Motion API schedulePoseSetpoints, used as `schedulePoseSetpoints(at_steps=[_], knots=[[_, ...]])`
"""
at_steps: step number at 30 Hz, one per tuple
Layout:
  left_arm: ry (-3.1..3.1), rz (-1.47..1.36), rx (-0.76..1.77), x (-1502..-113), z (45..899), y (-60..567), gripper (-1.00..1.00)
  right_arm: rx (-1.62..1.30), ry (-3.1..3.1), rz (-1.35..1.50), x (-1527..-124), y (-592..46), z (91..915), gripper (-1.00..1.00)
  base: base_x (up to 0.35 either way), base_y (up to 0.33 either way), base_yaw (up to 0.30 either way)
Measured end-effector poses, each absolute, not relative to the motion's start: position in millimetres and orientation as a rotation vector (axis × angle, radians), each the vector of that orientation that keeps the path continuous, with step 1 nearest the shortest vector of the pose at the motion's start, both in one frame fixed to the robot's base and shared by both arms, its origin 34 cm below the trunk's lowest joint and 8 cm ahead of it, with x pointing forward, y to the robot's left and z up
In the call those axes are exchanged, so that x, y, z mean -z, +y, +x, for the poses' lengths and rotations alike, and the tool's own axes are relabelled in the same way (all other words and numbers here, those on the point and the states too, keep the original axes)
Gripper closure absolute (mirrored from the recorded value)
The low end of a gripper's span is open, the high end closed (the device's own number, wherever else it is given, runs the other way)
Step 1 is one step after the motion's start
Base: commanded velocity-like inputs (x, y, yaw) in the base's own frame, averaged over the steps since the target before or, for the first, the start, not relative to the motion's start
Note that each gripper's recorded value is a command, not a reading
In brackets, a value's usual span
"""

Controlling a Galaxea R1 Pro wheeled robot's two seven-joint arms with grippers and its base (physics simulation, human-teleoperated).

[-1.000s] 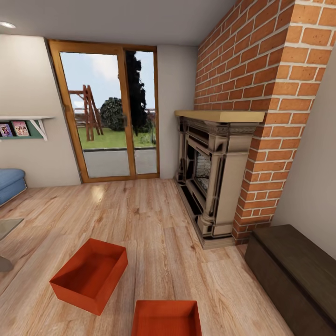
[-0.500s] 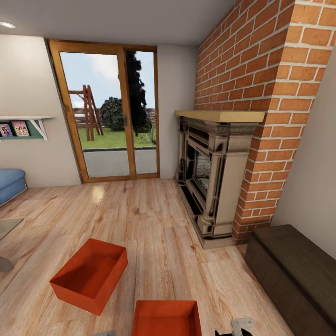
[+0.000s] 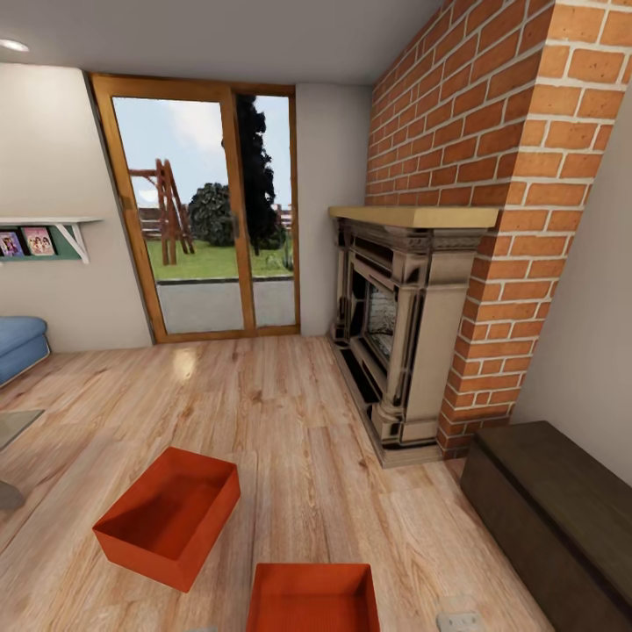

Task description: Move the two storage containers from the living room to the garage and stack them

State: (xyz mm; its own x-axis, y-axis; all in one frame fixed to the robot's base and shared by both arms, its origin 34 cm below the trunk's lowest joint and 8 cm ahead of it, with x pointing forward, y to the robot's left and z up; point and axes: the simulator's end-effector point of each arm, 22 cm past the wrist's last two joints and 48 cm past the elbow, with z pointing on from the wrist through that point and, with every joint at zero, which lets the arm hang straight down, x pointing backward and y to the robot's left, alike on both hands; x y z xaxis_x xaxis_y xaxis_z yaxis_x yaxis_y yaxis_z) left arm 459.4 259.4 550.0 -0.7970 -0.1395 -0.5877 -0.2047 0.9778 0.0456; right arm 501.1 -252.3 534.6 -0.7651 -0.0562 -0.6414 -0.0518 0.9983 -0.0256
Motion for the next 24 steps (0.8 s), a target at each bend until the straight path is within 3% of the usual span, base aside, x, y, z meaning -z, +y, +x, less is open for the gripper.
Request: schedulePoseSetpoints(at_steps=[24], knots=[[2.509, -0.242, -0.162, -506.1, 456.1, 264.1, -1.0, 0.014, 2.479, -0.075, -480.2, -255.9, 485.9, -1.0, 0.0, 0.0, 0.0]])
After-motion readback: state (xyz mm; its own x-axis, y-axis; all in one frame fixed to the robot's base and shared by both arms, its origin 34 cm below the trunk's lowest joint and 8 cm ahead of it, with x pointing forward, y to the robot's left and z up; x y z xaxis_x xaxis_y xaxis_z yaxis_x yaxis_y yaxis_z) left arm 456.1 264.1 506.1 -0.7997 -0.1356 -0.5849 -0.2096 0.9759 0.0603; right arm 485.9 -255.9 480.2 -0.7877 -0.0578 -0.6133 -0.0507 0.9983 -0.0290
